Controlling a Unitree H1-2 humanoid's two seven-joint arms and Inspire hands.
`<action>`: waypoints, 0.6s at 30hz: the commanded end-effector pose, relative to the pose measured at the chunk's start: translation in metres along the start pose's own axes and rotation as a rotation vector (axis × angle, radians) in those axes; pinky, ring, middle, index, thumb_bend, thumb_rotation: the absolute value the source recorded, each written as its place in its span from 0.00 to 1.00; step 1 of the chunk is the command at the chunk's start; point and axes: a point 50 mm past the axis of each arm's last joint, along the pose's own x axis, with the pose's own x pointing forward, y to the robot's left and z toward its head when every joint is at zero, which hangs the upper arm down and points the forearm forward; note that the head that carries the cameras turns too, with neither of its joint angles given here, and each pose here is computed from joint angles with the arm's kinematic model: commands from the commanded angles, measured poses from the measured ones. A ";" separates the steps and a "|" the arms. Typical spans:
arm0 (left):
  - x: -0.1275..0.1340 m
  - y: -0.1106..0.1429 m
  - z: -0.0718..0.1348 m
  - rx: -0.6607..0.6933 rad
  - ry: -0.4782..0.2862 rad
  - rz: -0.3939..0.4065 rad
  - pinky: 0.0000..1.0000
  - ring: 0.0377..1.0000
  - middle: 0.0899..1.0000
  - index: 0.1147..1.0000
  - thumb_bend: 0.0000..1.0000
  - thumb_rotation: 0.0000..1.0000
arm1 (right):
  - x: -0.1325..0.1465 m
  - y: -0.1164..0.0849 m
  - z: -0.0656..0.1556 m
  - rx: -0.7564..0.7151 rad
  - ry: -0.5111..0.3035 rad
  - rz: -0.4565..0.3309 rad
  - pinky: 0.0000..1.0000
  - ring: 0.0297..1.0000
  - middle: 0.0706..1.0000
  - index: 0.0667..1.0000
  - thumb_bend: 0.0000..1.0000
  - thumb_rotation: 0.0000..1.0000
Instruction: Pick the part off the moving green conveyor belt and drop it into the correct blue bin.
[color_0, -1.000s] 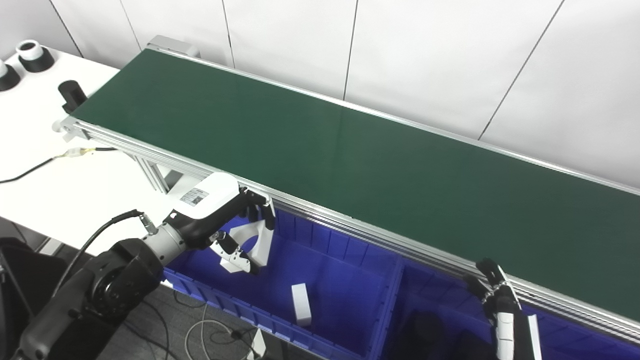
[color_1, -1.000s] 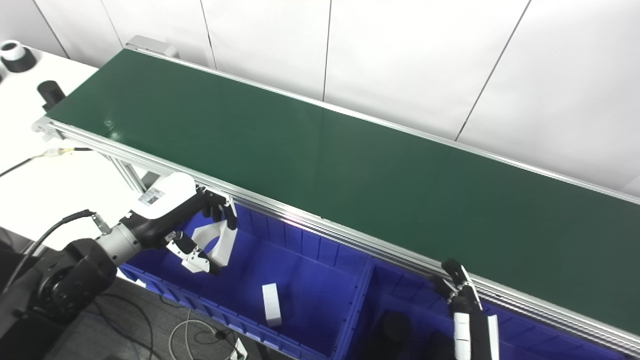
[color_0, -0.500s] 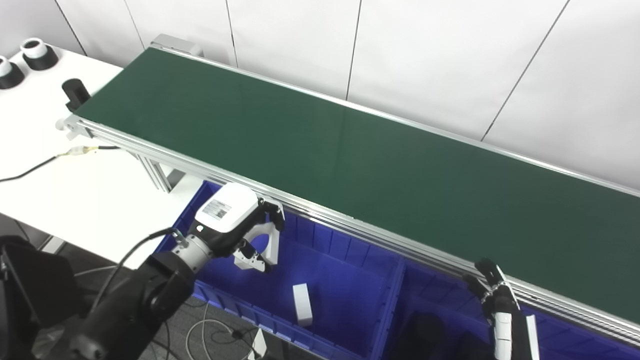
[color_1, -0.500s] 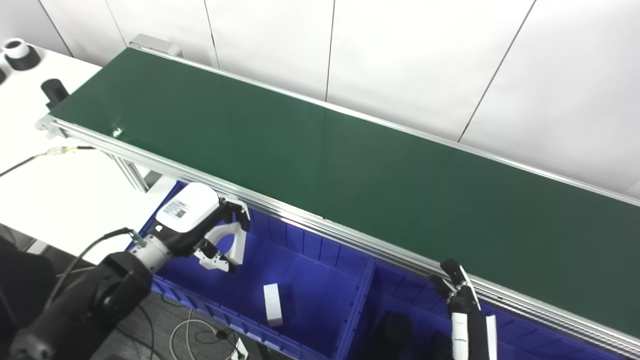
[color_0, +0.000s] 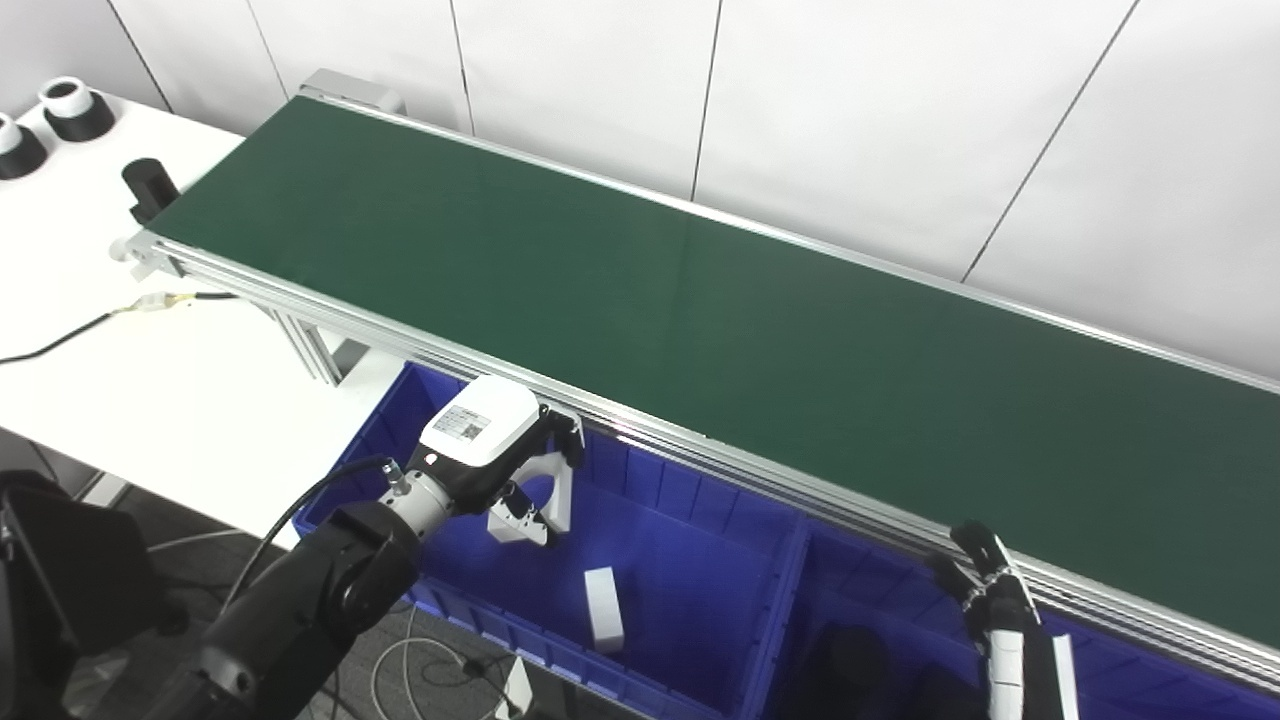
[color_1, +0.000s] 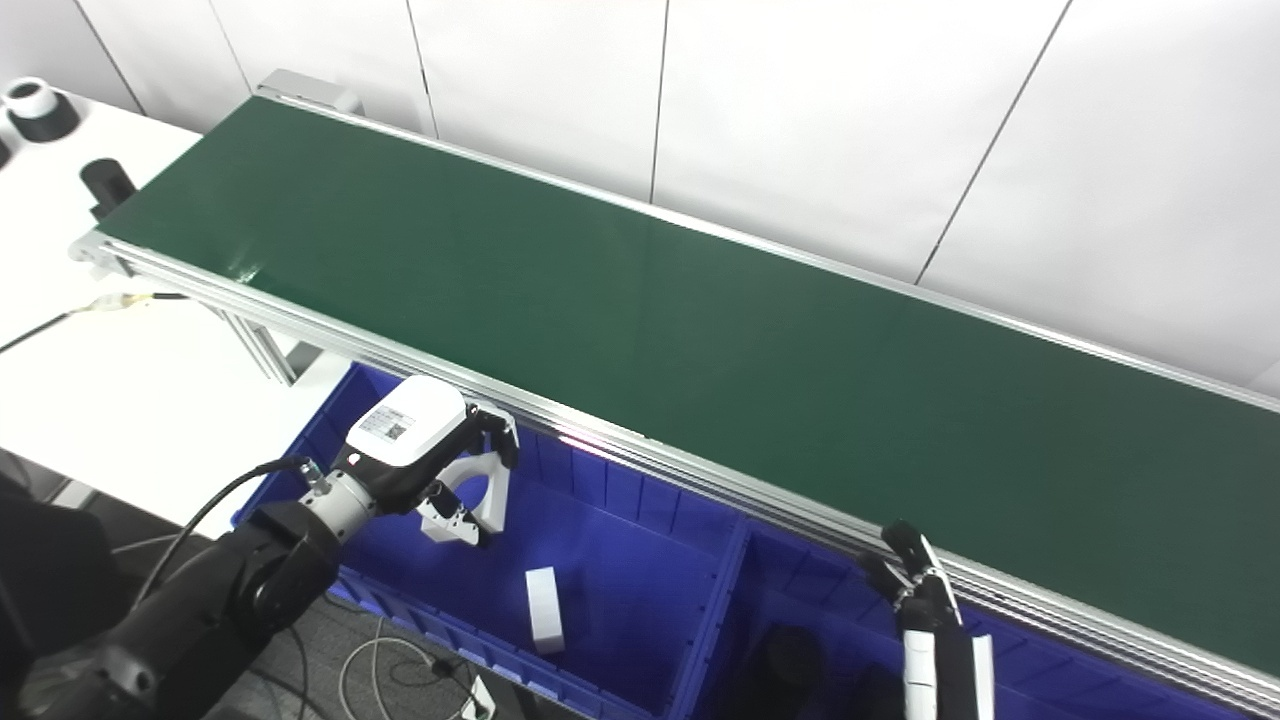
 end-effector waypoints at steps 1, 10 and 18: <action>0.000 0.021 -0.002 0.022 -0.038 -0.023 0.52 0.57 0.58 0.53 0.90 0.23 | 0.007 0.001 0.014 -0.005 -0.082 0.002 0.79 0.77 0.87 0.88 0.64 0.98; -0.003 0.041 -0.003 0.039 -0.104 -0.116 0.75 0.75 0.76 0.72 1.00 0.50 | 0.006 0.000 0.014 -0.008 -0.083 0.000 0.79 0.77 0.88 0.88 0.66 0.98; -0.003 0.042 -0.001 0.030 -0.123 -0.122 0.75 0.75 0.75 0.73 1.00 0.49 | 0.006 0.000 0.013 0.000 -0.080 -0.001 0.79 0.77 0.88 0.87 0.66 0.98</action>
